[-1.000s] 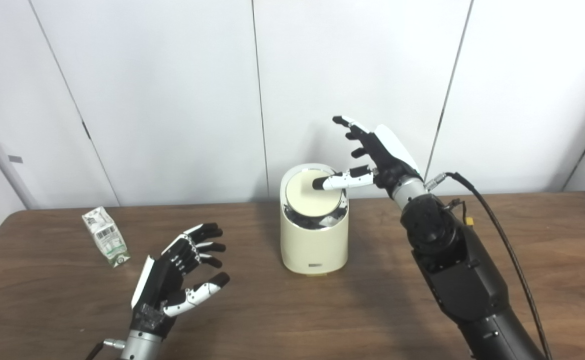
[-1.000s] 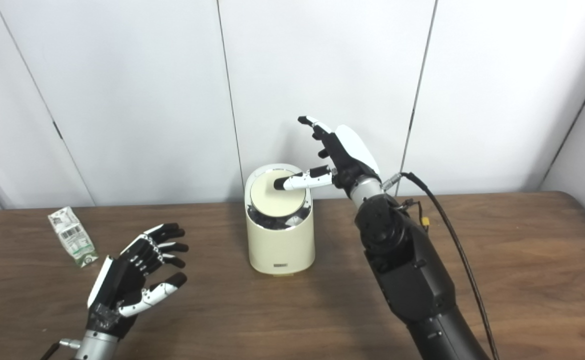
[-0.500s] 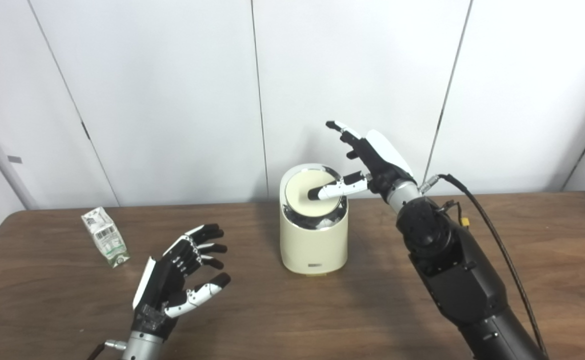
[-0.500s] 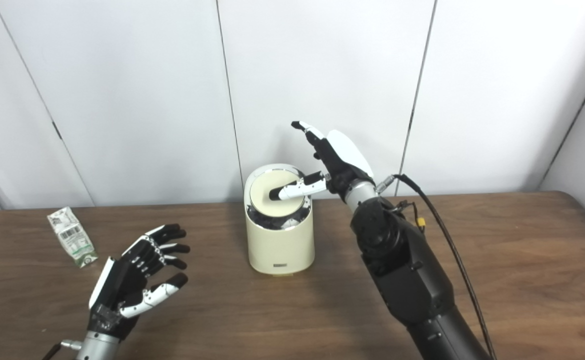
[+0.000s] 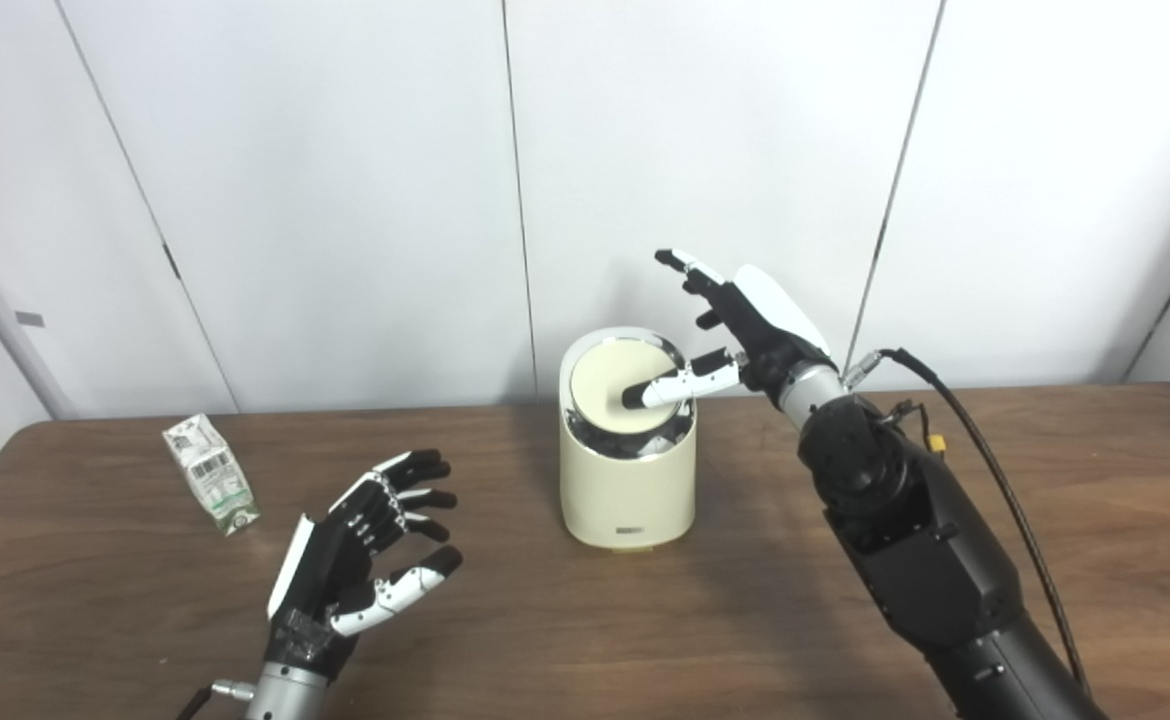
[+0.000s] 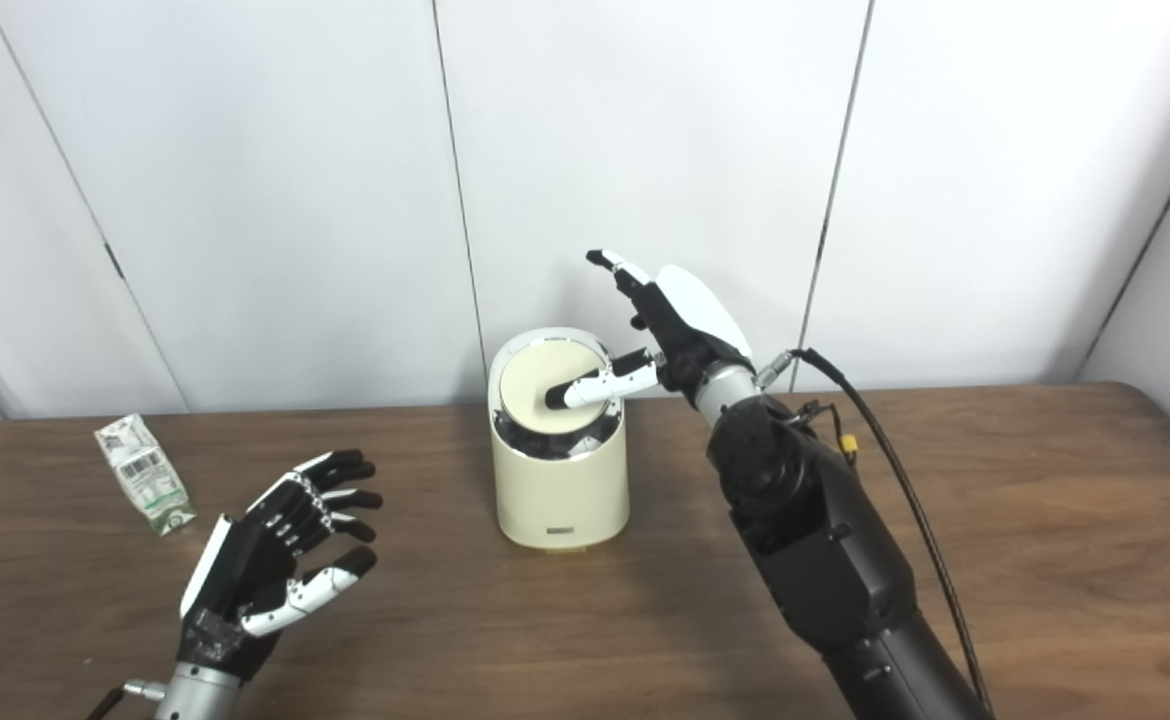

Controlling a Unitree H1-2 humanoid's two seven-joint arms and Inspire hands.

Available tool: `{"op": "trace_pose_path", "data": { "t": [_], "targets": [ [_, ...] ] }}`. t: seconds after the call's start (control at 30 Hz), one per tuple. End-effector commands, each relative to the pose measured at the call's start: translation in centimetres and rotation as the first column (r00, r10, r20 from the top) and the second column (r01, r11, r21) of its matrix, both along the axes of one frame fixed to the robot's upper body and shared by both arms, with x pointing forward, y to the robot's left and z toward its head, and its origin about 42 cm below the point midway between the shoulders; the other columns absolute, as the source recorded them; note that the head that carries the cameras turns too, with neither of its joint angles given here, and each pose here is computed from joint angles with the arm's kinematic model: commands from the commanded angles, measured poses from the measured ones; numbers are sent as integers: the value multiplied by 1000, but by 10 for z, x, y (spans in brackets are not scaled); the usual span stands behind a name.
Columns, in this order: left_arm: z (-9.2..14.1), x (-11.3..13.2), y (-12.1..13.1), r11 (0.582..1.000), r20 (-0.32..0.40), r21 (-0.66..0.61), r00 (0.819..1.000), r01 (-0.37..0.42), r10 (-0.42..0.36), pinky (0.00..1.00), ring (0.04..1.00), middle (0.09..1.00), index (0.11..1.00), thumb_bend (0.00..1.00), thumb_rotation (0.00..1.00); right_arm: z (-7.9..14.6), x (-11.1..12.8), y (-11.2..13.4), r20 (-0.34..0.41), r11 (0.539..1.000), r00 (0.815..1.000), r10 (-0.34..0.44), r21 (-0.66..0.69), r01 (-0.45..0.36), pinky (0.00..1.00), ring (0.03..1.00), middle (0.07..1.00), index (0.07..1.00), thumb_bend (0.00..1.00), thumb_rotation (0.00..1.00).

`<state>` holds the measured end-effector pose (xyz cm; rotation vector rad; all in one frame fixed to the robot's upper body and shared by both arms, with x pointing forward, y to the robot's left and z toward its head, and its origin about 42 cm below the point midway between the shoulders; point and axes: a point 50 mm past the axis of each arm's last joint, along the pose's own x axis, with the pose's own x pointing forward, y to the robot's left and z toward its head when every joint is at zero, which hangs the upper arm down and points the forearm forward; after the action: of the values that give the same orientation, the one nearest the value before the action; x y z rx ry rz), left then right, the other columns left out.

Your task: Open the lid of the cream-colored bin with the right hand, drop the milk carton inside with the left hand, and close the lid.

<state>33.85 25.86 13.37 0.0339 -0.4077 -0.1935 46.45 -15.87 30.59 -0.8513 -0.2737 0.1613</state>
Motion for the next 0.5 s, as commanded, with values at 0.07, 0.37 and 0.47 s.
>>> {"op": "trace_pose_path", "data": {
  "t": [0.07, 0.37, 0.47],
  "targets": [
    [-7, -10, -5, 1000, -14, -28, 1000, 3, -4, 558, 693, 786, 808, 692, 174, 20, 4, 1, 66, 1000, 998, -11, -9, 12, 734, 892, 941, 938, 899, 289],
    [-7, -10, -8, 1000, -10, -27, 1000, 5, -6, 557, 694, 788, 808, 687, 179, 15, 8, 2, 74, 1000, 997, -11, -18, 13, 713, 867, 915, 915, 922, 276],
    [-6, -10, -8, 1000, -11, -28, 1000, 4, -4, 559, 695, 788, 808, 679, 174, 13, 12, 2, 66, 1000, 998, -18, -17, 19, 708, 868, 918, 916, 923, 273]
  ]
}}
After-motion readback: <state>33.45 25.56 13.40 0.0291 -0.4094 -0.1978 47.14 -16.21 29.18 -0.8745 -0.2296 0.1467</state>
